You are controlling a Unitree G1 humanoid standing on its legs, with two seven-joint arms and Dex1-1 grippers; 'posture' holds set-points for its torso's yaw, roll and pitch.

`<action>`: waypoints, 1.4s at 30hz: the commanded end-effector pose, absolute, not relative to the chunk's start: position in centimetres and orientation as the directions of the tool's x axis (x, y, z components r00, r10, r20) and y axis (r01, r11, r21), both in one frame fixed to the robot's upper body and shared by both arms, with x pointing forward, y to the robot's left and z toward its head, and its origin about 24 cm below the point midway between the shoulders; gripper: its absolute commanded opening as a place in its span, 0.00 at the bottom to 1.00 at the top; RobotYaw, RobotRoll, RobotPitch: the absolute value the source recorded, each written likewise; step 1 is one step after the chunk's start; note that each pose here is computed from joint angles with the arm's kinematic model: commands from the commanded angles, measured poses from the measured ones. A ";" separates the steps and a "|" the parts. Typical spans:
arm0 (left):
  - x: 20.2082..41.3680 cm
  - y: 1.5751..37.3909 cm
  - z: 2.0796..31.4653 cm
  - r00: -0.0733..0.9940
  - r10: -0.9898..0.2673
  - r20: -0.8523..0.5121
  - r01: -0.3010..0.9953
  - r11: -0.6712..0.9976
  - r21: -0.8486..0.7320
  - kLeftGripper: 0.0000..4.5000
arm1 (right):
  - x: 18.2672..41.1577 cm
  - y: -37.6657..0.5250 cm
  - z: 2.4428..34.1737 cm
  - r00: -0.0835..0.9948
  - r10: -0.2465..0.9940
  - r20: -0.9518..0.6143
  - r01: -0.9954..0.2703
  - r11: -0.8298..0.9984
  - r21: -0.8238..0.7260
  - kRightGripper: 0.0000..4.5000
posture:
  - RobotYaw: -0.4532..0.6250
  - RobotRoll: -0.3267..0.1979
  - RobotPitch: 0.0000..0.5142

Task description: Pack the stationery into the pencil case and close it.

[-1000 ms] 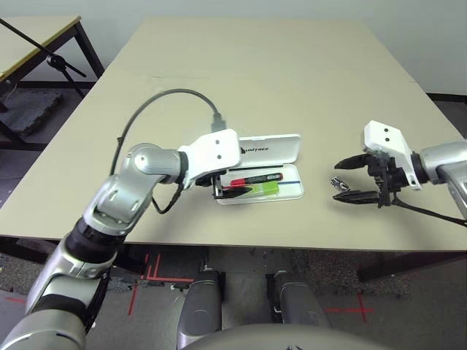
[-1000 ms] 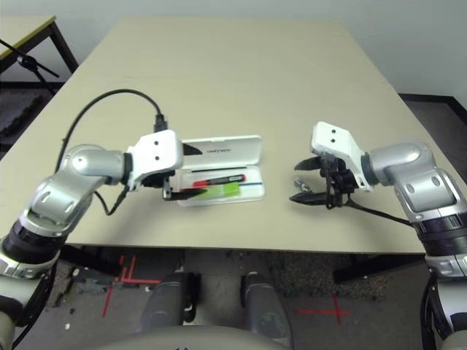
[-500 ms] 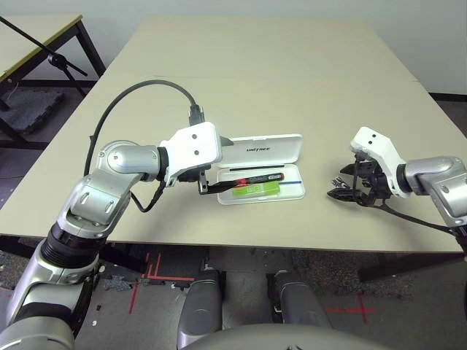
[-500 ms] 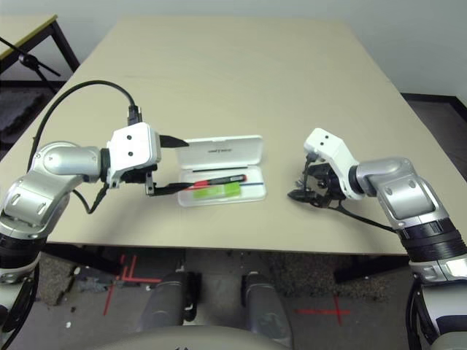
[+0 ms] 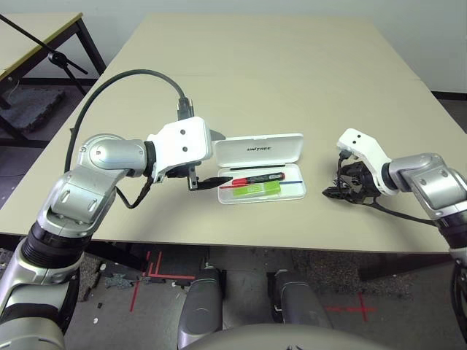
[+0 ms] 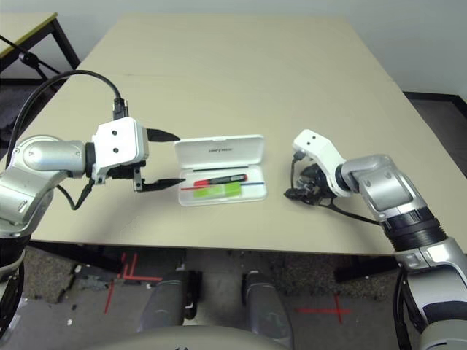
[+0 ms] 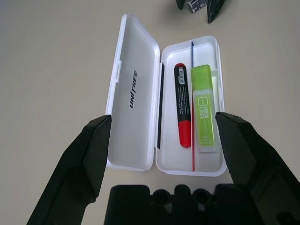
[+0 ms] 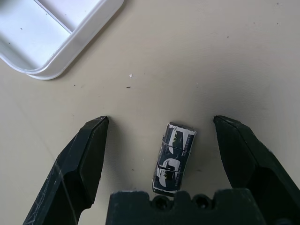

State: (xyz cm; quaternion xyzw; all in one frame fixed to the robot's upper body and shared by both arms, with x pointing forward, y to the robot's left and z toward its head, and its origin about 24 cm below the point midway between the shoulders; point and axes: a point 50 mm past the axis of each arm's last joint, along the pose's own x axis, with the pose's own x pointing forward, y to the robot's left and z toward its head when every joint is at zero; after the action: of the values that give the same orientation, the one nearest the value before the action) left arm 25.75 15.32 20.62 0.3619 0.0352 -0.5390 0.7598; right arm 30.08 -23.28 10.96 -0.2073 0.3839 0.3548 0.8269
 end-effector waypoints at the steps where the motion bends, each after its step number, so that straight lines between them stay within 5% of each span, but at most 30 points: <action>1: 25.4 15.3 21.2 0.397 -0.804 -0.443 0.845 0.131 0.519 0.99 | 29.9 -23.8 9.2 0.414 0.376 -0.829 -0.725 0.687 -0.050 1.00 | 0.51 0.62 0.20; 42: 25.9 14.9 20.7 0.371 -0.803 -0.466 0.857 0.103 0.505 0.99 | 28.3 -26.3 9.6 0.373 0.368 -0.852 -0.707 0.707 -0.004 1.00 | 0.50 0.62 0.20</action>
State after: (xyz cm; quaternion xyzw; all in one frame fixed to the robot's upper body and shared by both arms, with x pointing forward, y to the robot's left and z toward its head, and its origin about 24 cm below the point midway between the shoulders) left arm 25.81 15.02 20.90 0.3653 0.0318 -0.5537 0.7477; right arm 28.87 -25.85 11.29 -0.1920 0.4156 0.3460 0.8190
